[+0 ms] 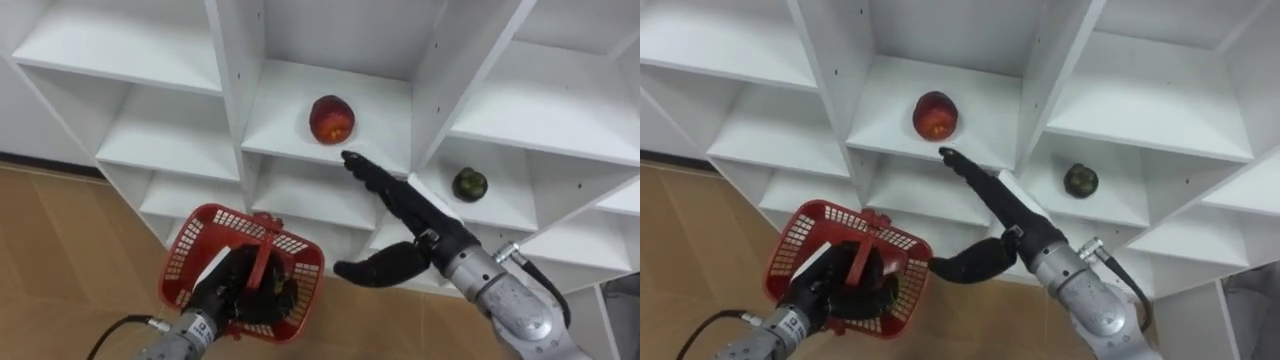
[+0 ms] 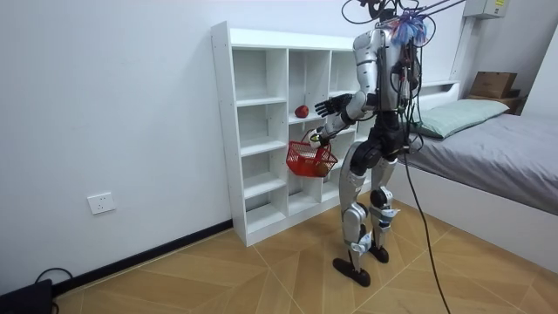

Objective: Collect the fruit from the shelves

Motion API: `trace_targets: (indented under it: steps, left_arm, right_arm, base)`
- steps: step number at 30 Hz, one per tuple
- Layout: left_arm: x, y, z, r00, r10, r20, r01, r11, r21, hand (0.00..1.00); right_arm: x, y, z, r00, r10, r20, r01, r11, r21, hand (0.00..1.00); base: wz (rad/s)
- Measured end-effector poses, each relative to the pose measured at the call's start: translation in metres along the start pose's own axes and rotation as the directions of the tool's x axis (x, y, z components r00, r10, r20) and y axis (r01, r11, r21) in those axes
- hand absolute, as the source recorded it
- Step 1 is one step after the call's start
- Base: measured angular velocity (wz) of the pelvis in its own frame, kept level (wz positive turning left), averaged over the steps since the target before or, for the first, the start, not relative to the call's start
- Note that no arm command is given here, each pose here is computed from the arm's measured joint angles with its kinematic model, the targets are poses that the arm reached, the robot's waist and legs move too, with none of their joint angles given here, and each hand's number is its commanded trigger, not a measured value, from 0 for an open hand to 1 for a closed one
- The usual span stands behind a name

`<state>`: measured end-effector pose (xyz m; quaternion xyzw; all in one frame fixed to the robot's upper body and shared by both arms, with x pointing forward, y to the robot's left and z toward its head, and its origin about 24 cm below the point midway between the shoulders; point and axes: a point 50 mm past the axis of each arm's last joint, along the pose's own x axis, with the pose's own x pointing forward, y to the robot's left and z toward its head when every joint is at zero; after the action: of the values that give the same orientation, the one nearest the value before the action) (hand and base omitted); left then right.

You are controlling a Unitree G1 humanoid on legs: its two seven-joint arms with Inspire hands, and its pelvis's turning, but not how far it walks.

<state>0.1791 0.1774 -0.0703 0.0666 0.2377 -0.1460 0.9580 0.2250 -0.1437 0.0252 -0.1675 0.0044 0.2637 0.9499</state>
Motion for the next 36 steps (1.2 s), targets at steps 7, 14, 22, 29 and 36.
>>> trace_targets:
  steps: [7, 14, 22, 29, 36]
  left_arm:
    - [-0.003, 0.012, -0.009, 0.995, 0.088, -0.040, -0.088, 0.996, -0.007, 1.00]
    - [-0.002, 0.016, -0.007, 0.991, 0.126, -0.034, -0.126, 0.992, 0.013, 1.00]
    - [-0.003, 0.019, -0.010, 0.990, 0.135, -0.046, -0.135, 0.991, 0.010, 1.00]
    - [-0.005, 0.024, -0.010, 0.987, 0.156, -0.045, -0.155, 0.988, 0.021, 1.00]
    - [-0.005, 0.023, -0.011, 0.988, 0.147, -0.049, -0.146, 0.989, 0.027, 1.00]
  right_arm:
    - [0.006, -0.005, 0.012, 0.998, -0.010, 0.059, 0.009, 1.000, 0.011, 0.00]
    - [0.011, -0.015, 0.023, 0.992, -0.080, 0.102, 0.081, 0.997, -0.006, 0.00]
    - [0.016, -0.035, 0.034, 0.966, -0.213, 0.149, 0.218, 0.976, -0.019, 0.00]
    - [0.016, -0.040, 0.035, 0.949, -0.274, 0.156, 0.280, 0.960, -0.017, 0.00]
    - [0.027, -0.051, 0.028, 0.939, -0.321, 0.126, 0.327, 0.945, -0.031, 0.00]
  base:
    - [0.02]
    - [0.01]
    - [0.04]
    - [0.10]
    - [0.17]
